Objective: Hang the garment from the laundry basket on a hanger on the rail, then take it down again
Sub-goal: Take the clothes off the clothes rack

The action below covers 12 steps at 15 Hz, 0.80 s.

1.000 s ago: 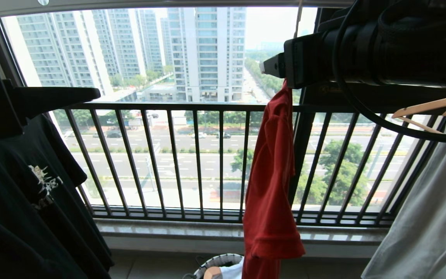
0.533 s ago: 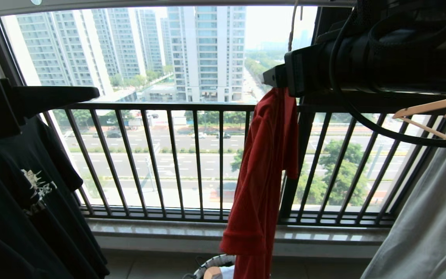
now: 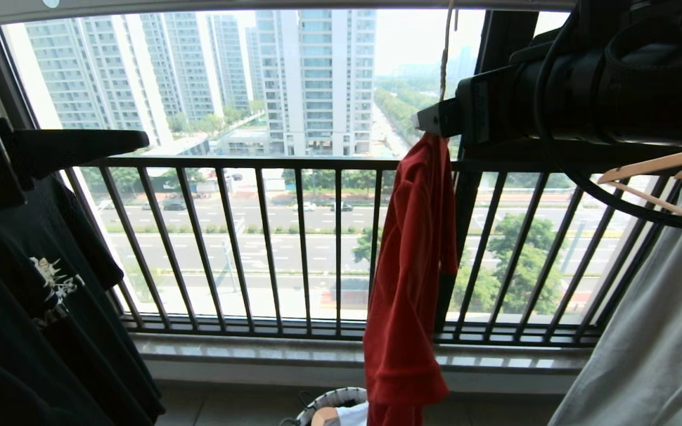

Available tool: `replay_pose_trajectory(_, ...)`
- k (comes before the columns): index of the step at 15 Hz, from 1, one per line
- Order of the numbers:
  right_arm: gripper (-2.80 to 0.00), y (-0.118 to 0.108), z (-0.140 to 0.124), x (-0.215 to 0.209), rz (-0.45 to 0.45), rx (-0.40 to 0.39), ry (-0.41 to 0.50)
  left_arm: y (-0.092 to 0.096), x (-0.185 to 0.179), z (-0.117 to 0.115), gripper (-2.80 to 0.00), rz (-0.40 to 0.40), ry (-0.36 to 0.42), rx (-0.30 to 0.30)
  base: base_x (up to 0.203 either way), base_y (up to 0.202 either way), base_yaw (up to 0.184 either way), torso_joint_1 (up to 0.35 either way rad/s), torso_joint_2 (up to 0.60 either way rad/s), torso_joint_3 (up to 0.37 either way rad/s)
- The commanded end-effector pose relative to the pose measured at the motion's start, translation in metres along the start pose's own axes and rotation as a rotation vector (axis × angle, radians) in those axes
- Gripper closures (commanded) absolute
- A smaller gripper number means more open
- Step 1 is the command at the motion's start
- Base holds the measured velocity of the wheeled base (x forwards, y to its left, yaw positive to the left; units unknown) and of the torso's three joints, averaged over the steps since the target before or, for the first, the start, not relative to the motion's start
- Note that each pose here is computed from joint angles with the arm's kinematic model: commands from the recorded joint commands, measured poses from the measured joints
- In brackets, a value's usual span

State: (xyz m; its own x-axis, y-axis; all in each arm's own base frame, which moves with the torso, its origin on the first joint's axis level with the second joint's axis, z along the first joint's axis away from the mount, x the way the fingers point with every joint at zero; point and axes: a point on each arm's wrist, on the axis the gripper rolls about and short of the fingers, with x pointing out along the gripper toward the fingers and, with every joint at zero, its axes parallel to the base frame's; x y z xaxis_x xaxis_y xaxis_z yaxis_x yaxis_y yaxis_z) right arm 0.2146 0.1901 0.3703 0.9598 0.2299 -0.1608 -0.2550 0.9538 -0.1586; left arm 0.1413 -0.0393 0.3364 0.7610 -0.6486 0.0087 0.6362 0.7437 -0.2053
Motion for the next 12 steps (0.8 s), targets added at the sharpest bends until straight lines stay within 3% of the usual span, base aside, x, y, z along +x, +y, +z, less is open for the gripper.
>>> replay_pose_trajectory(1,-2.8,-0.0042,0.0034,-0.0074,-0.003,0.006,-0.015,-0.0004,-0.0005,0.0002,0.0,-0.003,-0.001,0.0,0.0,0.0,0.0,0.0,0.0,0.0)
replay_pose_trajectory(12,-2.8,0.0017,-0.0055,-0.0018,0.007,-0.035,0.018,0.0001,0.0004,-0.0002,0.0,-0.004,0.002,-0.002,0.0,0.0,0.0,0.0,0.0,0.0)
